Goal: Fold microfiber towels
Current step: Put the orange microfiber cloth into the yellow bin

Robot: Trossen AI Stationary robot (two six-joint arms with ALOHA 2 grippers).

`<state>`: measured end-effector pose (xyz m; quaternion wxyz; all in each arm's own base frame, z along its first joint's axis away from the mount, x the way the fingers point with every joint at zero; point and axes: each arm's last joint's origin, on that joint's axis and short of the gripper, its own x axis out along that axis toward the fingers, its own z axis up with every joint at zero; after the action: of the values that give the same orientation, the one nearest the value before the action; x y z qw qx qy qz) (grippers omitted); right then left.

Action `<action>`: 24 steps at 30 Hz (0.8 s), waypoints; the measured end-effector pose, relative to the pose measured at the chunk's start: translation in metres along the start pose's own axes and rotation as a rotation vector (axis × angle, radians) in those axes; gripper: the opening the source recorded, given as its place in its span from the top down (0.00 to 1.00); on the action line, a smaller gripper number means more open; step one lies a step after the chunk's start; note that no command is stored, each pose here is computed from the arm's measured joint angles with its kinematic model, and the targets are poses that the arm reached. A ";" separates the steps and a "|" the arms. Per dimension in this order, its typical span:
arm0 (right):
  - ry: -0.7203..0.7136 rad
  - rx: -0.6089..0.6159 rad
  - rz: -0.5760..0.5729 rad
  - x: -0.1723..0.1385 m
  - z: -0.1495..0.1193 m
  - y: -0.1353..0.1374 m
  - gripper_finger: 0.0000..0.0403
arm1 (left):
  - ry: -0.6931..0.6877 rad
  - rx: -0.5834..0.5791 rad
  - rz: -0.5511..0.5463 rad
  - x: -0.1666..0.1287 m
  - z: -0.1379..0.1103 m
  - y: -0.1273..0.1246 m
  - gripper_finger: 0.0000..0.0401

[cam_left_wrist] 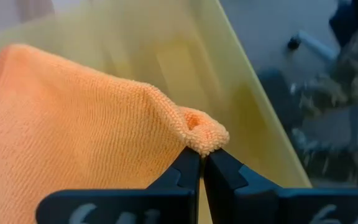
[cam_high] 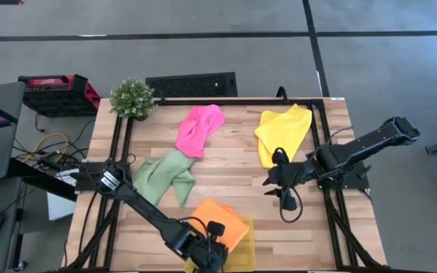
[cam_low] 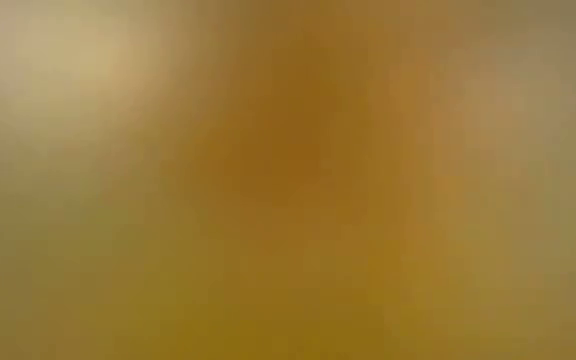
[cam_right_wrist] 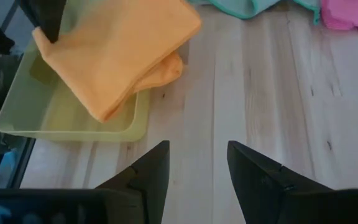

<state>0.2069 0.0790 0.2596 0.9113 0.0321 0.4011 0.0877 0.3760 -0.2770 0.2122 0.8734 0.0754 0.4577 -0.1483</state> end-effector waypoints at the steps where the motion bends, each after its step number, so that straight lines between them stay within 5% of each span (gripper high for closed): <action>1: 0.001 0.000 0.002 0.000 0.000 0.000 0.54 | -0.016 -0.023 -0.002 0.001 0.001 0.001 1.00; 11: -0.002 0.007 0.005 0.000 0.000 0.001 0.54 | -0.043 -0.246 0.009 0.007 0.000 0.009 1.00; 24: -0.004 0.006 0.073 0.000 0.001 0.004 0.54 | -0.030 -0.260 -0.030 0.036 -0.010 -0.003 1.00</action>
<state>0.2072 0.0826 0.2611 0.9082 0.0495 0.3981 0.1197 0.3869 -0.2836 0.1771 0.8803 -0.0475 0.4609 -0.1020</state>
